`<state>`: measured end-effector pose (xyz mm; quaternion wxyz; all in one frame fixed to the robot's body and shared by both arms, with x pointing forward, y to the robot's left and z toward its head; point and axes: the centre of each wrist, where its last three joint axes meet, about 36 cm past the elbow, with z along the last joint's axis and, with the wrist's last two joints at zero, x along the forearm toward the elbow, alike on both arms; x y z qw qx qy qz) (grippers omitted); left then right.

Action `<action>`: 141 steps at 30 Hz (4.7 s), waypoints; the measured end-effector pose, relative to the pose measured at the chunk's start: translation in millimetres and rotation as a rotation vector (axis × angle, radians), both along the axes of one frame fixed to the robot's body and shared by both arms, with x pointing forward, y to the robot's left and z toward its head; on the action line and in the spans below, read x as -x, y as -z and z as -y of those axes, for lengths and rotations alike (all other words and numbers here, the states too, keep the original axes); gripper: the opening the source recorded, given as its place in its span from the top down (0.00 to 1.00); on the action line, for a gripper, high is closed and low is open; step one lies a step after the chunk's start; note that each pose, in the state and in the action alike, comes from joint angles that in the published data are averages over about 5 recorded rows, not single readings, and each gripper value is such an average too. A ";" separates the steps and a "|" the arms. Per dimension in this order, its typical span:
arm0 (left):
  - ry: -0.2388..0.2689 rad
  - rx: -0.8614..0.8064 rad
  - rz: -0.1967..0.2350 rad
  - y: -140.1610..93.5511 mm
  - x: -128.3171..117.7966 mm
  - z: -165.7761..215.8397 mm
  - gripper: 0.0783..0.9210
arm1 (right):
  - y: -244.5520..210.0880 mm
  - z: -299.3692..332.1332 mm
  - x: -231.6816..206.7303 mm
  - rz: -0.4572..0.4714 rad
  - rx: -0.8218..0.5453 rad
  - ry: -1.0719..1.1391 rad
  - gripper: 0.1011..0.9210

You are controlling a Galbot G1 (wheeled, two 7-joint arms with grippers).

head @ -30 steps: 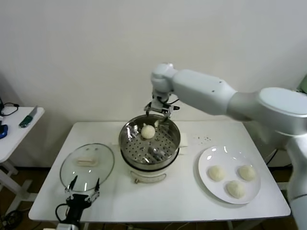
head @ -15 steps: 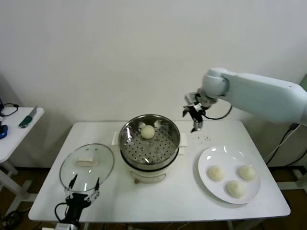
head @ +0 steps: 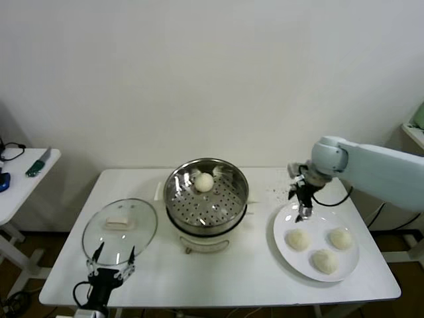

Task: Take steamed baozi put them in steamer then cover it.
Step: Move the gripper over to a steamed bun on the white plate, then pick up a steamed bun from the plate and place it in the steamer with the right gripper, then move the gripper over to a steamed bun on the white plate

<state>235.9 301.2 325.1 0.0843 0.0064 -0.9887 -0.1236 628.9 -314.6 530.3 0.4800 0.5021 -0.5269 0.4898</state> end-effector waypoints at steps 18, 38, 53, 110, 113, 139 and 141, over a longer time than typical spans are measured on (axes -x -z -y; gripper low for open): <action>-0.016 0.003 -0.017 6.3 3.7 -0.5 0.12 | 72.5 8.5 13.3 -0.060 0.049 0.017 0.12; -0.016 0.002 -0.021 7.4 5.2 0.0 0.12 | 65.3 8.8 8.0 -0.042 0.032 0.017 0.31; 0.027 0.016 -0.015 0.7 0.6 8.7 0.12 | -99.2 -30.4 -54.6 0.117 -0.048 0.029 0.31; 0.045 0.016 -0.015 -9.8 -7.8 3.1 0.12 | -65.0 -354.9 -52.6 0.016 -0.108 -0.200 0.12; 0.044 0.017 -0.014 -10.3 -7.9 3.6 0.12 | -71.1 -350.1 -53.4 0.016 -0.106 -0.202 0.12; 0.037 -0.012 -0.010 -17.1 -3.7 7.4 0.12 | -136.0 -85.4 -8.4 0.087 -0.081 -0.172 0.12; 0.035 -0.014 -0.012 -17.0 -2.1 8.6 0.12 | -125.7 -60.7 0.8 0.087 -0.078 -0.166 0.12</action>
